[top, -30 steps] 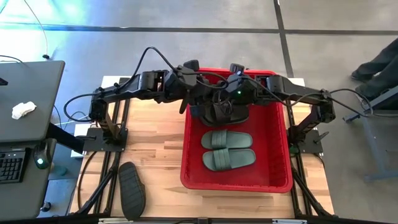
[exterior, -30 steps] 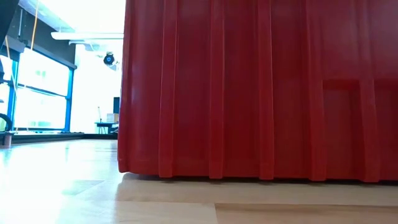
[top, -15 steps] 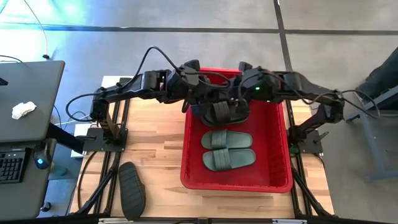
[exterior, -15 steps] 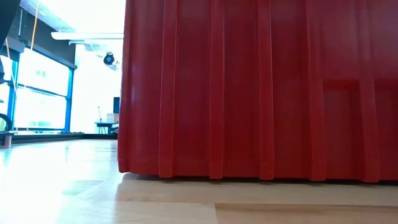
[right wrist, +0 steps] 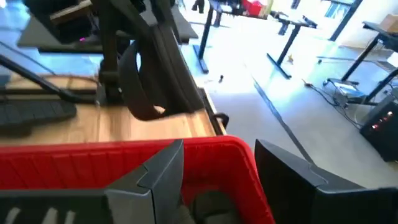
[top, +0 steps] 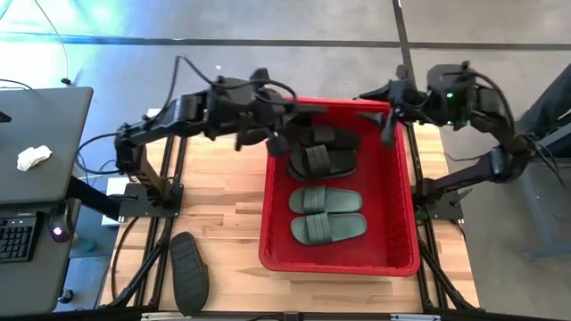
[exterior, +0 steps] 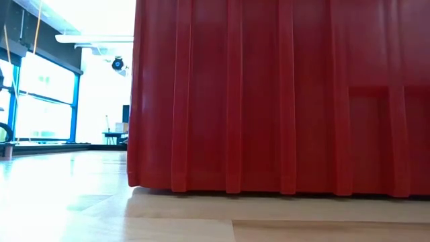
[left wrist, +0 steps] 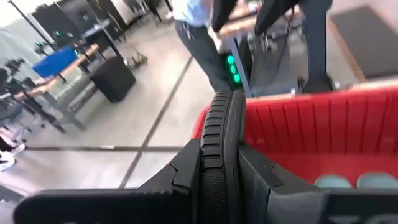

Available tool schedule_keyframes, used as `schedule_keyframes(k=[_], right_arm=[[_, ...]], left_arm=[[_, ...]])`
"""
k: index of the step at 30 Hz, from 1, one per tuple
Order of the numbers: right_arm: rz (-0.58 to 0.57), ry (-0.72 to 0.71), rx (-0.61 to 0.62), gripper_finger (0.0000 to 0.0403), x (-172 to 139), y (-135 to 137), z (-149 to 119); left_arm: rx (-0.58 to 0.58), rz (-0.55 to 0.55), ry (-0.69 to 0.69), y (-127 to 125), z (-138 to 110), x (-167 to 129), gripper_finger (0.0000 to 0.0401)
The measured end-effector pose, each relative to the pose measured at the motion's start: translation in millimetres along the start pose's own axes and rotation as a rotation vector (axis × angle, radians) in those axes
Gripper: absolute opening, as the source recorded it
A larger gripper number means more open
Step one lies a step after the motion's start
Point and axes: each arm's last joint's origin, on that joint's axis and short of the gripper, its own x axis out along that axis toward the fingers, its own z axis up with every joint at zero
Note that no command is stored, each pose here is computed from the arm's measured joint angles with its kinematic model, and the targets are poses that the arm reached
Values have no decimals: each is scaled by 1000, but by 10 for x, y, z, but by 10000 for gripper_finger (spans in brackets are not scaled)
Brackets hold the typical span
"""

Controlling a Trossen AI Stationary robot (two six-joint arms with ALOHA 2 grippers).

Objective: Pick and place slides into bin
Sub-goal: Put the black slide into the red container

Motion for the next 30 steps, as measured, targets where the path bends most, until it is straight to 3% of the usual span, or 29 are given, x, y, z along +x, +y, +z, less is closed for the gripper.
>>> schedule_keyframes(k=[4, 7, 13, 19, 23, 30], right_arm=[[32, -64, 25, 188, 13, -30, -200], [89, -147, 61, 188, 240, 23, -514], [140, -552, 181, 188, 593, 152, -1015], [202, -810, 327, 188, 986, 273, -1422], [254, -840, 403, 188, 1235, 299, -1585], [375, -862, 510, 188, 1611, 245, -1557]], left_arm=[[-31, 16, -83, 103, 89, -187, 58], [-50, 28, -153, 175, 156, -320, 58], [-97, 30, -304, 302, 283, -564, 57], [-151, 17, -496, 379, 433, -691, 57], [-168, 7, -586, 394, 500, -704, 57], [-188, 24, -662, 382, 562, -633, 57]])
